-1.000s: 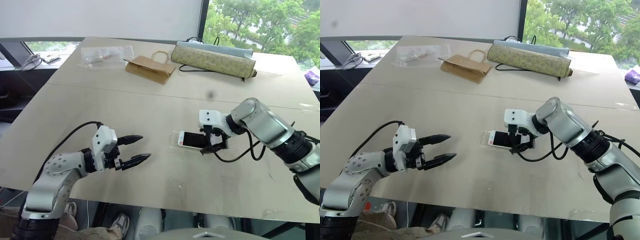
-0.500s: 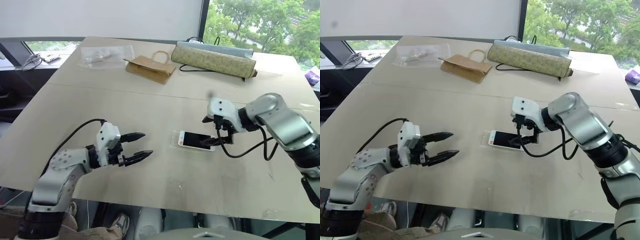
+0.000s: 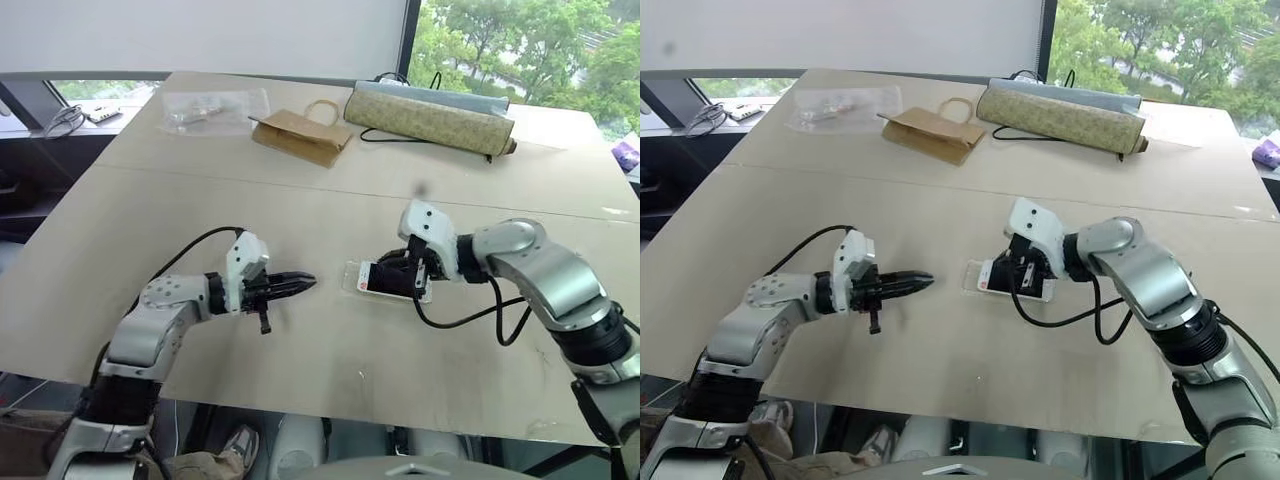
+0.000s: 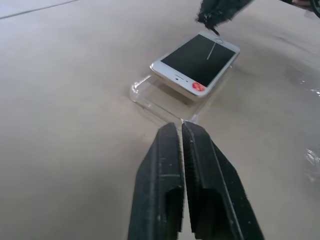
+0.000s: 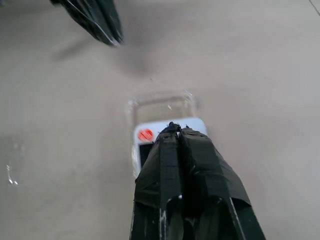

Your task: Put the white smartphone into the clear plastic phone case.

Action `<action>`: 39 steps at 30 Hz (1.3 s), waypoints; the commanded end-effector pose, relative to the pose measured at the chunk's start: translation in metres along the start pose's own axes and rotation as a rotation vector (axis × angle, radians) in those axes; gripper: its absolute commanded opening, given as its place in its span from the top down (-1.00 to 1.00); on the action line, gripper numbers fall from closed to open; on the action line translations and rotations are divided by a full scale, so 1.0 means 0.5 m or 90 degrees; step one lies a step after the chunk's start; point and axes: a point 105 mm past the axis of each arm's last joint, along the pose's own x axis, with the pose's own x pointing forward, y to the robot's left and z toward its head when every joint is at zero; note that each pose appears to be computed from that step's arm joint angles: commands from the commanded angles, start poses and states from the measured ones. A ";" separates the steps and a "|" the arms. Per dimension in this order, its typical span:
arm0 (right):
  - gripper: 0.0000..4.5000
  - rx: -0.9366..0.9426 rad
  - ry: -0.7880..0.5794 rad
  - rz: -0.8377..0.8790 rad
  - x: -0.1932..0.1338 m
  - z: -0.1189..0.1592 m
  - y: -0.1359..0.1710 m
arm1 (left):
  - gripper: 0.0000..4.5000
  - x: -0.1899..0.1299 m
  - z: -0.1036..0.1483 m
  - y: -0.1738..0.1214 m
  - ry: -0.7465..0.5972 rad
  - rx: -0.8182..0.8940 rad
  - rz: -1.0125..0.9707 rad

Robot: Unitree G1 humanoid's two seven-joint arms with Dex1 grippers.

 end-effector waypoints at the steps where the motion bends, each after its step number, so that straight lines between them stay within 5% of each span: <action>1: 1.00 -0.029 -0.013 -0.028 0.002 0.008 -0.007 | 0.96 0.014 -0.003 0.006 0.013 0.028 -0.017; 31: 1.00 -0.031 0.156 0.029 0.071 -0.121 0.029 | 0.96 0.072 -0.042 0.033 0.067 0.060 -0.005; 39: 1.00 -0.014 -0.029 0.040 0.042 0.012 0.029 | 0.96 0.078 -0.047 0.032 0.070 0.055 0.008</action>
